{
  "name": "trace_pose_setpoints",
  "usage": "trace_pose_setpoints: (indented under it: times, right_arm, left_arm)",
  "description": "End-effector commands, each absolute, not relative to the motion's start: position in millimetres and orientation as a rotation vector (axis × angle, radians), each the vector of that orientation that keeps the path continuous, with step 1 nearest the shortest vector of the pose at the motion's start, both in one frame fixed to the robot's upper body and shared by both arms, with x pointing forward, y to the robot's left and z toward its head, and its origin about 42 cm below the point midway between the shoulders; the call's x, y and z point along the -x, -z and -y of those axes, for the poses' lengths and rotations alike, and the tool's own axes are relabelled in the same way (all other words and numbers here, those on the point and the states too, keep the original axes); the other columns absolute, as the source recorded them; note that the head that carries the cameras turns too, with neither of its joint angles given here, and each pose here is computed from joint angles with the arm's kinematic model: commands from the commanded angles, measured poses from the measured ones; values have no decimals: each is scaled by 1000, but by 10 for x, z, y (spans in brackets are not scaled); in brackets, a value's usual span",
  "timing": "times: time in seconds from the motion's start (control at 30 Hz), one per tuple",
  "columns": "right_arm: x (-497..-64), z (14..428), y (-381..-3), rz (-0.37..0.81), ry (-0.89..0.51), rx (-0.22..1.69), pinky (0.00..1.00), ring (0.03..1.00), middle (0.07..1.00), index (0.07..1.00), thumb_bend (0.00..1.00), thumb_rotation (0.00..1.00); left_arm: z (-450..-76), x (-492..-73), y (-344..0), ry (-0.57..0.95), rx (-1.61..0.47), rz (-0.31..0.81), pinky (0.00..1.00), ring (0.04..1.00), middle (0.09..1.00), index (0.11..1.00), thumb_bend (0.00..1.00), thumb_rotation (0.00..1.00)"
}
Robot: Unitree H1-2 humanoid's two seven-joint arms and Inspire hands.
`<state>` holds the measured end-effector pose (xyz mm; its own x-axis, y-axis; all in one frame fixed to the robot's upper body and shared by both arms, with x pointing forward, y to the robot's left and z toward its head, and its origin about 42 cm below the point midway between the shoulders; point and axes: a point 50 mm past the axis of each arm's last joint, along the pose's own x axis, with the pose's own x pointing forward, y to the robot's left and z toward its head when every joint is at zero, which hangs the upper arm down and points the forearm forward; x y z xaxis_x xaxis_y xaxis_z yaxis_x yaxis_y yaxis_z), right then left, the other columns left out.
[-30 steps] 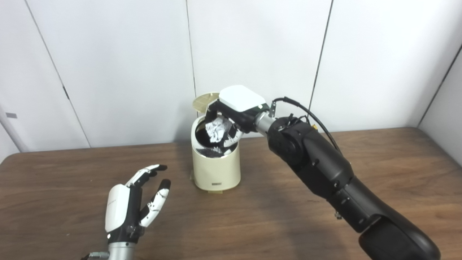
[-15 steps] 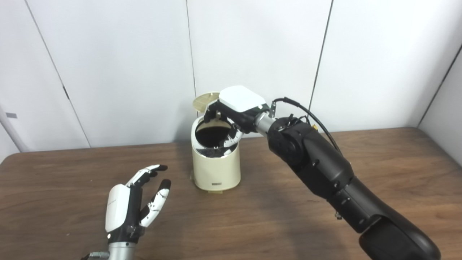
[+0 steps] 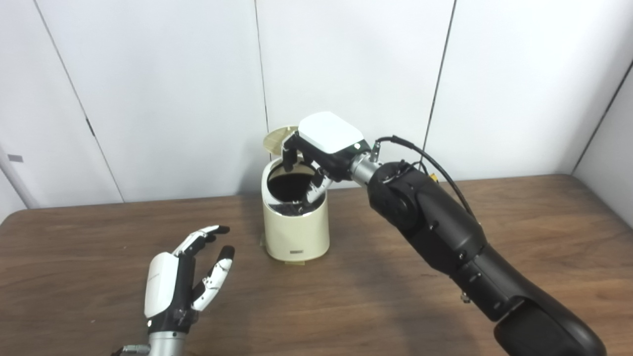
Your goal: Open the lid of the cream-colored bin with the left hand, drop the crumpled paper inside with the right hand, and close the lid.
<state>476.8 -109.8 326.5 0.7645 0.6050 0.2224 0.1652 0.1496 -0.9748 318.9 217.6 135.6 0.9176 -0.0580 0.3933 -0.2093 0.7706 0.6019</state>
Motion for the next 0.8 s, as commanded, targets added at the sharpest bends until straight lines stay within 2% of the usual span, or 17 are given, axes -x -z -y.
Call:
trace_pose_setpoints:
  times: [0.0,0.2,0.37,0.67,0.77]
  right_arm:
    - [-4799,1125,-3574,790,-271,1408,344,437,562,459,512,2]
    - [-4746,1149,-3601,809,-244,1377,330,436,562,458,511,0]
    - [-4628,1201,-3654,863,-163,1311,315,437,568,458,510,0]
    - [-4347,1510,-3686,894,2,1196,362,447,553,454,513,0]
    - [-4278,1651,-3637,872,34,1147,341,434,539,467,514,0]
  left_arm:
    - [-2070,-3116,-1152,-59,-674,355,736,739,772,757,463,888]
    - [-2069,-3126,-1150,-60,-681,356,724,739,772,759,468,898]
    - [-2083,-3136,-1144,-59,-678,358,725,739,772,756,460,892]
    - [-2104,-3140,-1139,-56,-684,360,725,739,772,757,461,900]
    - [-2112,-3144,-1139,-57,-685,361,724,740,772,756,462,908]
